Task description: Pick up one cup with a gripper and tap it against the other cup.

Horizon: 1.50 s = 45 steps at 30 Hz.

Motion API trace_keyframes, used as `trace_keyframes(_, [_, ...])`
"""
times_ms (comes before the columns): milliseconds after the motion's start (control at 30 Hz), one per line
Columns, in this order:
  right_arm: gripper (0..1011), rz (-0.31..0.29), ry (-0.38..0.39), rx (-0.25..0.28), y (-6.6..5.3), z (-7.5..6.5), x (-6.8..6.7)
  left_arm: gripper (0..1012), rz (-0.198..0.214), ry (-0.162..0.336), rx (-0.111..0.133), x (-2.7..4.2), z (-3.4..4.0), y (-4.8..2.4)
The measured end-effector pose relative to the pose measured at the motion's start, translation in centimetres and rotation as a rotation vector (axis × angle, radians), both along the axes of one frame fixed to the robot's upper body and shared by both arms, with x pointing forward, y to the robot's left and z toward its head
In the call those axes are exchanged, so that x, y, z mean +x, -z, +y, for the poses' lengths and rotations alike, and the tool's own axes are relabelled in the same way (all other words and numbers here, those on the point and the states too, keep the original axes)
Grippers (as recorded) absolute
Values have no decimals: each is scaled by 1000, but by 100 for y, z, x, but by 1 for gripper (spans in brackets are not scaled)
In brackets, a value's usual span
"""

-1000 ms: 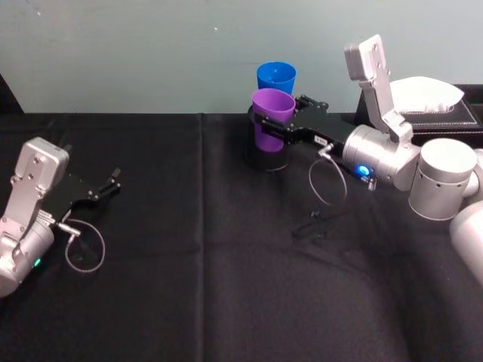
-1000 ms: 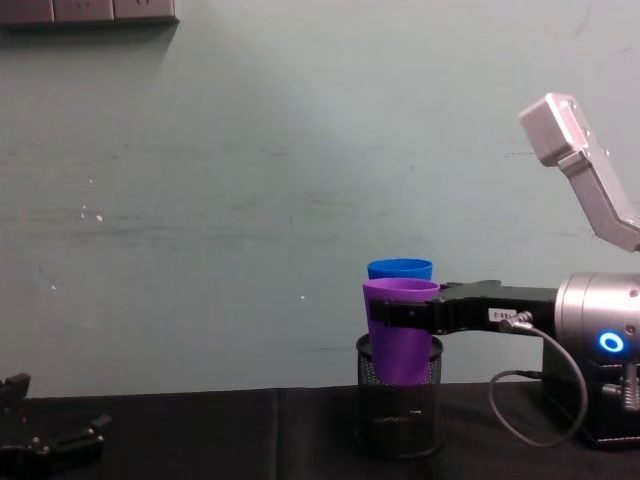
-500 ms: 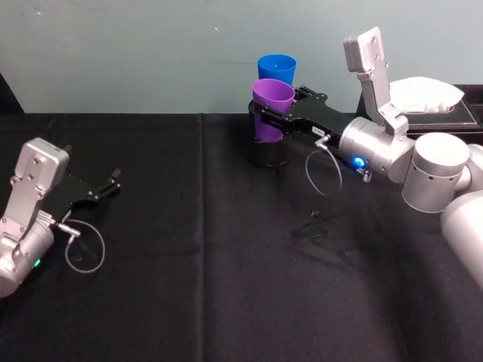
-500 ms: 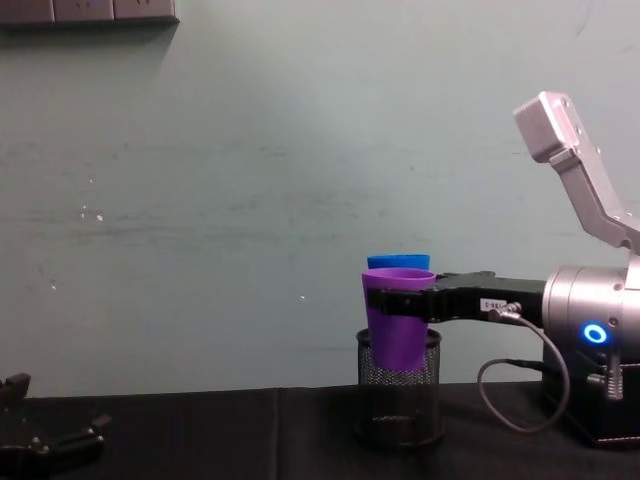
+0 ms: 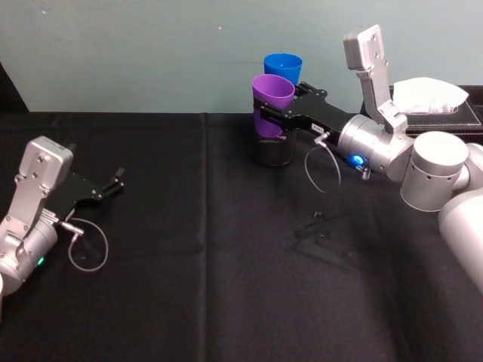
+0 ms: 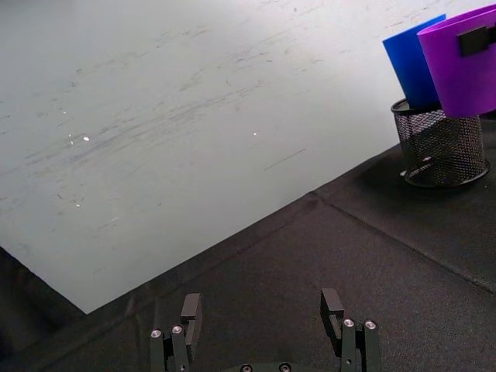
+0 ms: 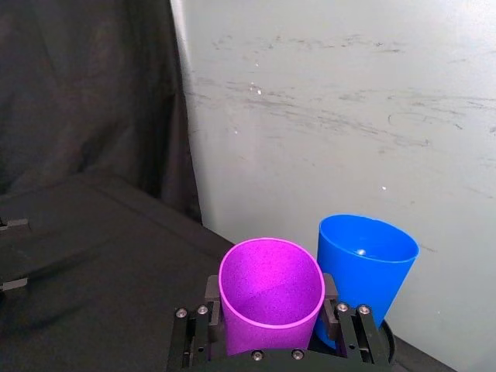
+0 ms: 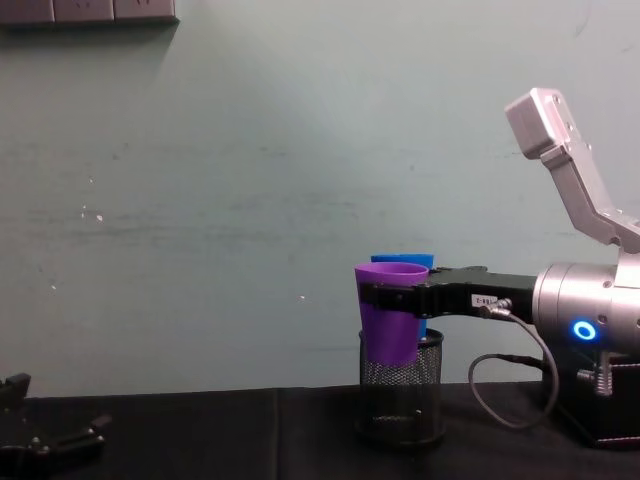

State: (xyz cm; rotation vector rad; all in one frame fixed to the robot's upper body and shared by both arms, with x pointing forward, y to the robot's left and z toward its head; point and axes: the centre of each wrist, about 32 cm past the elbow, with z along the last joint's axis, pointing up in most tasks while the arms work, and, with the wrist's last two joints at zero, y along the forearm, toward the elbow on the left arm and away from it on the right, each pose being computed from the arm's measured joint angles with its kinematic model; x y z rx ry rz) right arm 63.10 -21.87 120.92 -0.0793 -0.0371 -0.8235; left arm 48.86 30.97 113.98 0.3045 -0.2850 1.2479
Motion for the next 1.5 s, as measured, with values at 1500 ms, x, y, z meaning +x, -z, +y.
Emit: trace_keyframes(1500, [734, 4, 9, -6, 11, -11, -19, 1005, 0, 0, 0, 0, 0, 0])
